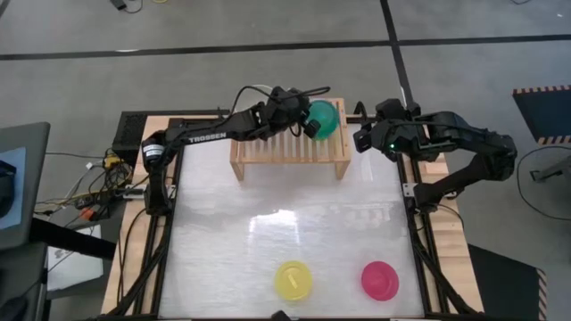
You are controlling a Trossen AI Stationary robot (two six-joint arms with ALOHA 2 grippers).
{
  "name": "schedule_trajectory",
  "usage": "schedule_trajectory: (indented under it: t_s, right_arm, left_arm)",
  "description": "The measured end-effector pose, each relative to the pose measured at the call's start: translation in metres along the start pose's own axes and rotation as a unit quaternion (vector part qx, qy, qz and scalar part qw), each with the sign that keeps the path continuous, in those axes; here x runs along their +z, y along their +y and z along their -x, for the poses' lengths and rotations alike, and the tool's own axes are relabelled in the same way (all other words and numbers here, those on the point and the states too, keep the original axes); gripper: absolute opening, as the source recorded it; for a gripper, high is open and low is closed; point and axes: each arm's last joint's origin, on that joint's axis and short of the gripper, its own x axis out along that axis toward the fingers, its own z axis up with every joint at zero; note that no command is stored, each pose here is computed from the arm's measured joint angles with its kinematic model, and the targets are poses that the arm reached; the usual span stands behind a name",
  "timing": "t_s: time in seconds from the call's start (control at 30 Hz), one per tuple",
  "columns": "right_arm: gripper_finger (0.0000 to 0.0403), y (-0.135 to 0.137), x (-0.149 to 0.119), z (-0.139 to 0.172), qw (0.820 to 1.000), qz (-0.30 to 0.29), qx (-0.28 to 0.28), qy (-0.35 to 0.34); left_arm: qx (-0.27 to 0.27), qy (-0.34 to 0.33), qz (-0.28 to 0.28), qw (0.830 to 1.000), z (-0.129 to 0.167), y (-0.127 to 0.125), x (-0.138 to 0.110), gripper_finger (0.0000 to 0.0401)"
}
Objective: Place and stack bowls onto a shelf
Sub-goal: Stack the blue bowl on the green bowl on the shelf
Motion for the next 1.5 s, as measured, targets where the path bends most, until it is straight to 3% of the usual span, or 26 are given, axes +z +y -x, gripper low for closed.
schedule_trajectory:
  t_s: [0.17, 0.4, 0.5, 0.6, 0.7, 0.87, 1.13, 1.23, 1.37, 1.5]
  right_arm:
    - [0.0286, -0.001, 0.001, -0.001, 1.0, -0.002, -0.004, 0.0]
    - [0.0286, -0.001, 0.001, -0.003, 1.0, -0.004, -0.008, 0.0]
    - [0.0286, 0.001, -0.002, -0.006, 1.0, 0.0, -0.01, 0.009]
    - [0.0286, 0.003, -0.008, -0.012, 0.999, -0.008, 0.006, 0.041]
    - [0.0286, 0.005, -0.013, -0.016, 0.998, -0.011, 0.01, 0.061]
    - [0.0286, 0.01, -0.02, -0.021, 0.997, -0.024, 0.014, 0.072]
    - [0.0286, 0.015, -0.02, -0.018, 0.996, -0.045, 0.034, 0.069]
    - [0.0286, 0.017, -0.018, -0.019, 0.997, -0.044, 0.038, 0.06]
    - [0.0286, 0.027, -0.007, -0.035, 0.998, -0.028, 0.04, 0.034]
    - [0.0286, 0.036, 0.015, -0.065, 0.995, -0.019, 0.092, 0.013]
  left_arm:
    - [-0.007, 0.0, -0.005, 1.0, -0.001, 0.002, 0.0, 0.0044]
    - [-0.008, 0.002, 0.002, 1.0, -0.001, 0.002, 0.001, 0.0115]
    - [-0.005, 0.012, -0.004, 1.0, 0.005, 0.002, 0.012, 0.0135]
    - [0.027, 0.014, -0.03, 0.999, 0.012, 0.006, 0.021, 0.014]
    - [0.051, 0.044, -0.055, 0.996, 0.01, 0.01, 0.014, 0.0138]
    - [0.046, 0.059, -0.062, 0.995, 0.005, 0.012, 0.009, 0.0128]
    - [0.042, 0.067, -0.135, 0.988, 0.006, 0.004, 0.005, 0.0127]
    - [0.046, 0.049, -0.159, 0.985, 0.018, -0.001, 0.015, 0.0127]
    - [0.061, 0.009, -0.174, 0.983, 0.047, 0.0, 0.051, 0.0127]
    - [0.069, -0.004, -0.172, 0.983, 0.076, 0.009, 0.079, 0.0127]
